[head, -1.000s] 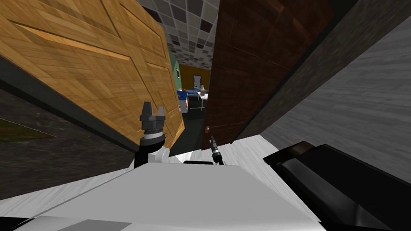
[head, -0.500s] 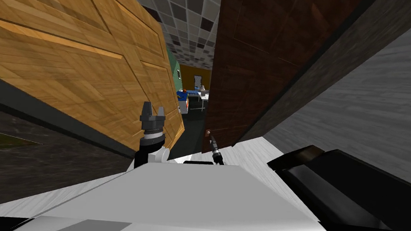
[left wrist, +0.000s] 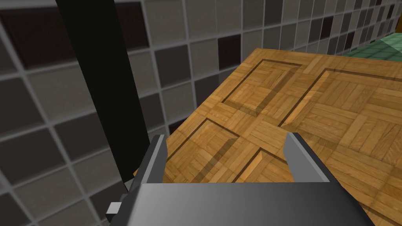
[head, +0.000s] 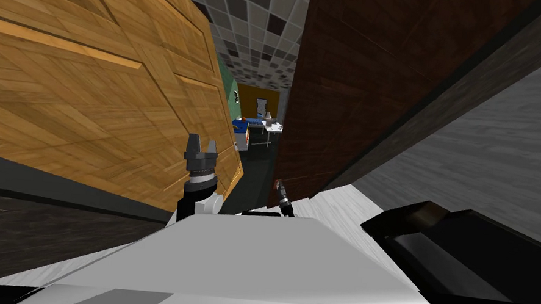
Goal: Push the door open
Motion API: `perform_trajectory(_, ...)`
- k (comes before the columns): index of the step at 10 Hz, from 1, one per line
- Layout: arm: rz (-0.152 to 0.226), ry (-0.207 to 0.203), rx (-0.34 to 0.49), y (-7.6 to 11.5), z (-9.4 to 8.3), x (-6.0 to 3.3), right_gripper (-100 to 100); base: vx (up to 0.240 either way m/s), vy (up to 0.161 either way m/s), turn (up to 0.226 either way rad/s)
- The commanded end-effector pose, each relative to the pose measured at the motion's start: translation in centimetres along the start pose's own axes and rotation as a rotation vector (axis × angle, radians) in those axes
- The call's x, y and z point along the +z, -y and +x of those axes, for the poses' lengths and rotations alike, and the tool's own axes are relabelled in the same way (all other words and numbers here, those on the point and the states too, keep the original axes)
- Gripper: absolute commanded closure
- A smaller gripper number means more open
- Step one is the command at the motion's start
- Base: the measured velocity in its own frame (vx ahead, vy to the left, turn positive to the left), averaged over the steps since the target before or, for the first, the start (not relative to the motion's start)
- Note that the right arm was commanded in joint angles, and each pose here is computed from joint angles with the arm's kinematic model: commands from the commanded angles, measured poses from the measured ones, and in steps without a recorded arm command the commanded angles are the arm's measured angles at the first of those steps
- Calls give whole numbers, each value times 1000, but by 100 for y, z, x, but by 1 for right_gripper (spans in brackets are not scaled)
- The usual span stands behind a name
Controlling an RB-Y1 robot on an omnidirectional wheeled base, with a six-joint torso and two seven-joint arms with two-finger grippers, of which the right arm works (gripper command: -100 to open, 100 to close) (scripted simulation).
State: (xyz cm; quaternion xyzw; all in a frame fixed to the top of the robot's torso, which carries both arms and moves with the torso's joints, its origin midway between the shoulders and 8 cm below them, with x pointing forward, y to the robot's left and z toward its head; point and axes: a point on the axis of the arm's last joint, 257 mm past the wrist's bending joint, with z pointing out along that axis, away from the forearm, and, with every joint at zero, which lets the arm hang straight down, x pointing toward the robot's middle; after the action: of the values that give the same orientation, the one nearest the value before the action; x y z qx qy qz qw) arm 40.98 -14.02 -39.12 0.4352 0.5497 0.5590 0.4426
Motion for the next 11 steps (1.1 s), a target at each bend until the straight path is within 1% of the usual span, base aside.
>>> perform_trajectory(1,0,0,0,0,0,0,-100,81,10,-2)
perform_trajectory(2,0,0,0,0,0,0,100,-18,1,2)
perform_trajectory(7,0,0,0,0,0,0,100,-13,-2,1)
perform_trajectory(8,8,12,-8,26,-72,-5,100,112,37,-32)
perform_trajectory(9,8,16,-10,26,-91,-4,100,147,48,-42)
perform_trajectory(11,9,34,-21,27,-190,6,100,161,54,-34)
